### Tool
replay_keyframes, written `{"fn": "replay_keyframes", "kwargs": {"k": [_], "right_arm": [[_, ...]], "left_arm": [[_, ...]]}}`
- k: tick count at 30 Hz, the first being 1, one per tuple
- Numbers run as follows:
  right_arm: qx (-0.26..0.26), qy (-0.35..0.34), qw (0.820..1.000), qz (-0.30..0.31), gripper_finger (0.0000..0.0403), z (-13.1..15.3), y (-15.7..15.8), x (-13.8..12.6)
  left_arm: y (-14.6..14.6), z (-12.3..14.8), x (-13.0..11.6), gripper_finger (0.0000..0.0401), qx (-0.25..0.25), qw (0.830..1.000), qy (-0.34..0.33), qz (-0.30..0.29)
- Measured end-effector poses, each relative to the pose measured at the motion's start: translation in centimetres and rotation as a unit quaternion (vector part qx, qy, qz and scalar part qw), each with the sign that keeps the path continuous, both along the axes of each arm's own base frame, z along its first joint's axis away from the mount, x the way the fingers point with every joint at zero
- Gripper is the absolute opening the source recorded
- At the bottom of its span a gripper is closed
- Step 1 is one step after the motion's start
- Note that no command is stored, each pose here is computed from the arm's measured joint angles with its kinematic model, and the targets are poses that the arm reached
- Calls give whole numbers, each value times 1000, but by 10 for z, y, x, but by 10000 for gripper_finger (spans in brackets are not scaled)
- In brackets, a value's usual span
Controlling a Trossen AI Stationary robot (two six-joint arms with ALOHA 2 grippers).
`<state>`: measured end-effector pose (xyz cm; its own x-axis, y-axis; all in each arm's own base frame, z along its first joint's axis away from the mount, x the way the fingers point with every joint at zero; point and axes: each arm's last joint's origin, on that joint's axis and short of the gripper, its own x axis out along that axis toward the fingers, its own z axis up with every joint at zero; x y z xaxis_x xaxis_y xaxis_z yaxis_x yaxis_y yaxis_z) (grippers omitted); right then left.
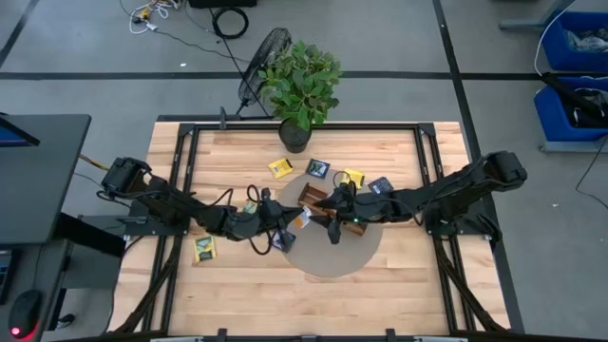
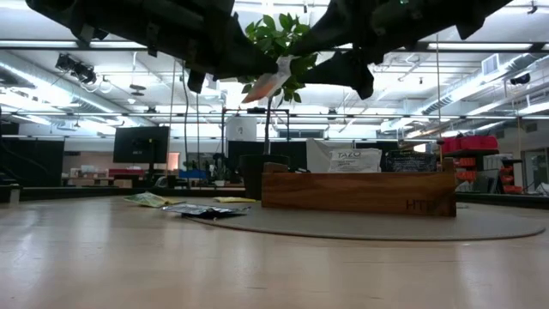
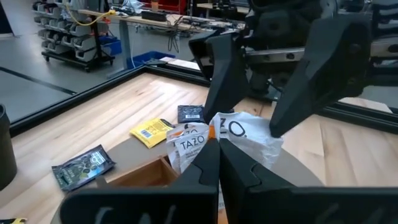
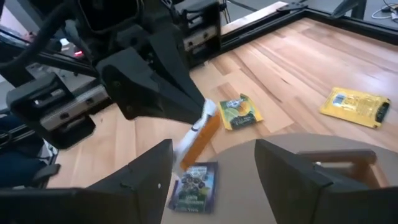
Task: Pick & Place Tea
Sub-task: Put the orange tea bag into the middle section of the wooden organizer
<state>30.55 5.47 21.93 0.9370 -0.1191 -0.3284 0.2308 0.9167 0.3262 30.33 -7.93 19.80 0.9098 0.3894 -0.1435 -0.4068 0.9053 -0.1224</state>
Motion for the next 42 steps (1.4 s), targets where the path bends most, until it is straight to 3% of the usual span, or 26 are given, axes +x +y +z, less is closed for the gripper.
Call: {"fn": "replay_keyframes", "kwargs": {"k": [6, 15, 20, 24, 34, 42], "right_arm": [[-9, 6, 1000, 9, 191, 0, 2, 6], [-33, 47, 998, 20, 13, -6, 2, 4], [-40, 66, 997, 19, 6, -9, 4, 1], [-50, 95, 994, 18, 4, -12, 9, -4], [-45, 157, 986, -34, 1, 4, 10, -40], [-33, 234, 968, -80, 1, 5, 2, -56]], "left_arm": [[0, 0, 0, 3, 0, 1000, -1, -1], [-1, -4, -1, 3, 12, 1000, 22, -6], [-4, -4, -1, 8, -8, 999, 18, -31], [-4, -1, -2, 37, -15, 999, 12, -30], [-3, -3, -3, 124, 17, 998, 40, -33], [-3, -4, -8, 153, 23, 996, 73, -35]]}}
